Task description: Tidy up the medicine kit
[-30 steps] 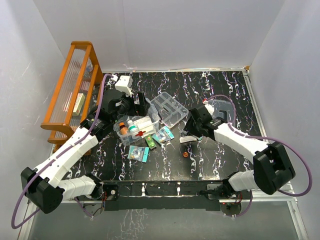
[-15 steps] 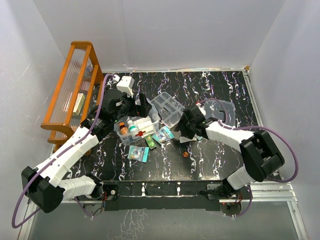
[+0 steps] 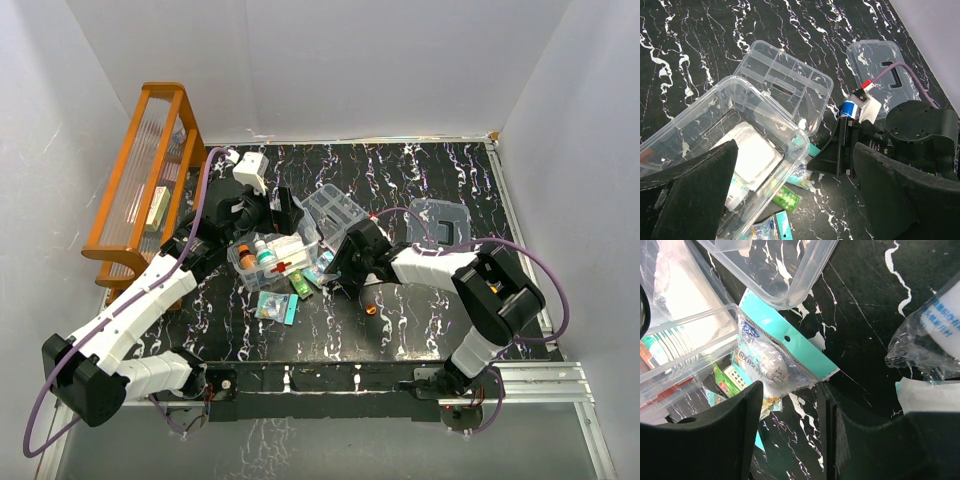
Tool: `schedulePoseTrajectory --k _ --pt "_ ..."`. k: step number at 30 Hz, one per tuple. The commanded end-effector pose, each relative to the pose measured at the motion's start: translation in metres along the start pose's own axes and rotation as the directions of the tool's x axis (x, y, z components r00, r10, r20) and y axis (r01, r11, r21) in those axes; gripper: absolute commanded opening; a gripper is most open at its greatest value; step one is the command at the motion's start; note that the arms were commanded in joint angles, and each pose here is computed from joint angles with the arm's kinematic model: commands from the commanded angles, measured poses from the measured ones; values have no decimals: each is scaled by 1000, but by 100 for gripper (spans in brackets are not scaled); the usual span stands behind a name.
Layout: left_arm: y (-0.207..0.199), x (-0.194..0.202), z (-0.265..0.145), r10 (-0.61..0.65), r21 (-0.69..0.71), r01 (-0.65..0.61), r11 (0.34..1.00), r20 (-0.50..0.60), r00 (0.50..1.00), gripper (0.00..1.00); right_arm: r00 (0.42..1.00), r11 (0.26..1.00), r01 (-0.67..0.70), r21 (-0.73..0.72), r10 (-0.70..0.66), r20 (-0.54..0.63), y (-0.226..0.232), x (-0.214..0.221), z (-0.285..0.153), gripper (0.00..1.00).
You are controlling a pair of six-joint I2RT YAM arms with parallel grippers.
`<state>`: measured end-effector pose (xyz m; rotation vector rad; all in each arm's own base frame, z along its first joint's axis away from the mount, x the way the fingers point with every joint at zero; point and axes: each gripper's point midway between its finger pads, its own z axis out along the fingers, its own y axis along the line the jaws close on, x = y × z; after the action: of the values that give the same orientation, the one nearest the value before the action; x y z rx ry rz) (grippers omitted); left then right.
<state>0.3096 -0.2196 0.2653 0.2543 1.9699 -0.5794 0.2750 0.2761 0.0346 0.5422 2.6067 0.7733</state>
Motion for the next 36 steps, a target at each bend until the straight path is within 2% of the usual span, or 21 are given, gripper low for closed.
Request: schedulePoseTrajectory --k 1,4,6,11,17,26,33,36 --pt "-7 -24 -14 6 24 -8 1000 75 997 99 999 1000 4 -26 -3 34 8 -6 7 43" --pt "-7 -24 -14 7 23 -8 1000 73 997 99 998 1000 26 -17 -25 52 8 -10 10 37" --pt "-7 -25 -15 7 22 -8 1000 71 997 99 998 999 39 -13 -39 54 9 -12 11 36" --pt "-6 -24 -16 4 14 -5 1000 73 997 99 996 995 80 66 -83 43 5 -13 13 46" --pt "-4 -37 -25 0 5 -1 1000 143 990 99 986 978 159 132 -164 27 -3 -14 19 45" --pt "-4 -33 -23 -13 4 12 1000 123 992 99 977 964 187 190 -203 66 -13 -21 16 23" --pt "-8 -18 -16 -37 33 35 999 68 997 99 977 980 150 128 -167 133 -8 -24 -11 14" --pt "-17 -6 -12 -28 87 26 996 22 999 99 974 988 122 97 -137 178 -8 -27 -26 7"
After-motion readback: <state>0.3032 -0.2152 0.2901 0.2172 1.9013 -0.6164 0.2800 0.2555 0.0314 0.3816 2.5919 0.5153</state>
